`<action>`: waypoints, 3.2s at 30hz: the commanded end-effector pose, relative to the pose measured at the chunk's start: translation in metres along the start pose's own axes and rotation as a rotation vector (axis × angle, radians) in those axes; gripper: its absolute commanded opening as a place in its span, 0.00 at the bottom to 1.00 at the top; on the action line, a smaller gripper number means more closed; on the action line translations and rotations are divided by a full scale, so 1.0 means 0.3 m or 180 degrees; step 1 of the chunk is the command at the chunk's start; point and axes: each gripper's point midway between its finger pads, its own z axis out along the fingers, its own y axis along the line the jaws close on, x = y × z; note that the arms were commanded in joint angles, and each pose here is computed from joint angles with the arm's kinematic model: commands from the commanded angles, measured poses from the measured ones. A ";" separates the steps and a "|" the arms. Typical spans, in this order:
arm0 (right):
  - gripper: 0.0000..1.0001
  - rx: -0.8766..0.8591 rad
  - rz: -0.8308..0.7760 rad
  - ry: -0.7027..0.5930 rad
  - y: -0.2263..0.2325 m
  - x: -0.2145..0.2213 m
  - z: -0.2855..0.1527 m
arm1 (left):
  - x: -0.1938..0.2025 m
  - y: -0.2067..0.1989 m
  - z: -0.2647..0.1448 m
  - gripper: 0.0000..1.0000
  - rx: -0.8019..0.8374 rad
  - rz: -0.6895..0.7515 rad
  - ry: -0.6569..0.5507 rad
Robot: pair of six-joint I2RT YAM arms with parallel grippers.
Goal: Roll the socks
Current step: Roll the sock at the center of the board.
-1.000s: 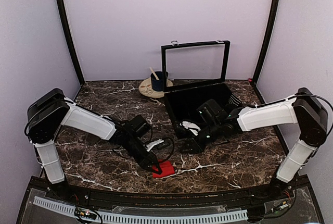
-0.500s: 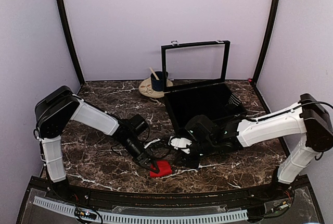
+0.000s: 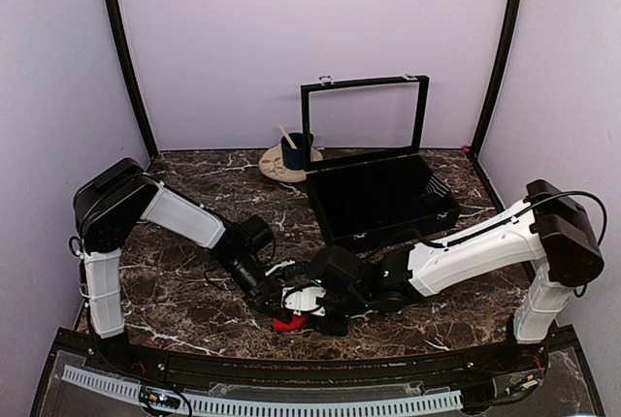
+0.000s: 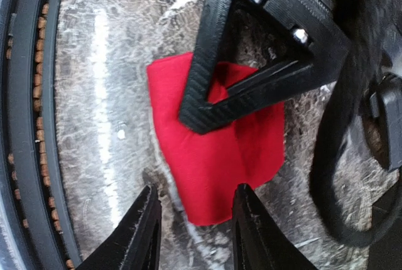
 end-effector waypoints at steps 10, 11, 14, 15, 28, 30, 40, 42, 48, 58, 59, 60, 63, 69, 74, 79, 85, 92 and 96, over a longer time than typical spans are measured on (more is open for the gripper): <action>0.38 0.0096 -0.0333 0.0203 0.006 0.004 0.060 | 0.094 0.084 0.011 0.00 -0.0174 -0.0302 0.0280; 0.38 0.0085 -0.0343 0.0214 0.008 0.006 0.063 | 0.093 0.082 0.010 0.00 -0.0163 -0.0297 0.0279; 0.37 0.0066 -0.0371 0.0244 0.011 0.012 0.073 | 0.090 0.079 0.010 0.00 -0.0130 -0.0295 0.0285; 0.37 0.0061 -0.0383 0.0248 0.012 0.012 0.076 | 0.091 0.079 0.010 0.00 -0.0128 -0.0299 0.0293; 0.04 -0.0142 -0.0482 0.0396 0.045 0.048 0.102 | 0.067 0.099 -0.009 0.00 -0.0247 -0.0318 0.0219; 0.00 -0.0173 -0.0438 0.0417 0.045 0.055 0.102 | 0.054 0.103 -0.022 0.07 -0.0292 -0.0294 0.0134; 0.00 -0.0444 -0.0129 0.0468 0.042 0.074 0.098 | -0.001 0.081 -0.101 0.34 -0.0514 -0.0186 -0.0289; 0.00 -0.0515 -0.0055 0.0477 0.040 0.076 0.098 | -0.012 0.068 -0.121 0.37 -0.0545 -0.0156 -0.0405; 0.00 -0.0680 0.0154 0.0421 0.017 0.046 0.095 | -0.037 0.031 -0.177 0.50 -0.0654 -0.0066 -0.0751; 0.00 -0.0858 0.0486 0.0332 -0.009 0.025 0.085 | -0.010 0.065 -0.214 0.53 -0.0969 -0.0067 -0.1027; 0.00 -0.0886 0.0519 0.0333 -0.009 0.025 0.085 | -0.011 0.072 -0.224 0.53 -0.1051 -0.0061 -0.1088; 0.00 -0.0922 0.0551 0.0338 -0.009 0.024 0.084 | -0.009 0.075 -0.235 0.53 -0.1117 -0.0044 -0.1147; 0.00 -0.1059 0.0659 0.0375 -0.004 0.027 0.086 | -0.014 0.066 -0.274 0.53 -0.1283 0.0055 -0.1372; 0.00 -0.1494 0.0978 0.0478 0.004 0.028 0.095 | -0.004 0.052 -0.340 0.52 -0.1749 0.0320 -0.1641; 0.00 -0.1768 0.1214 0.0546 0.000 0.031 0.096 | 0.019 0.032 -0.345 0.52 -0.1987 0.0509 -0.1755; 0.00 -0.1943 0.1439 0.0593 -0.008 0.040 0.091 | 0.037 0.015 -0.299 0.51 -0.2322 0.0717 -0.1665; 0.00 -0.2189 0.1729 0.0655 -0.016 0.046 0.091 | 0.039 -0.026 -0.303 0.52 -0.2653 0.0964 -0.1839; 0.00 -0.2490 0.2093 0.0637 -0.030 0.038 0.079 | 0.044 -0.106 -0.298 0.52 -0.2983 0.1501 -0.1942; 0.00 -0.2605 0.2230 0.0613 -0.040 0.030 0.072 | 0.044 -0.151 -0.261 0.52 -0.3045 0.1839 -0.1855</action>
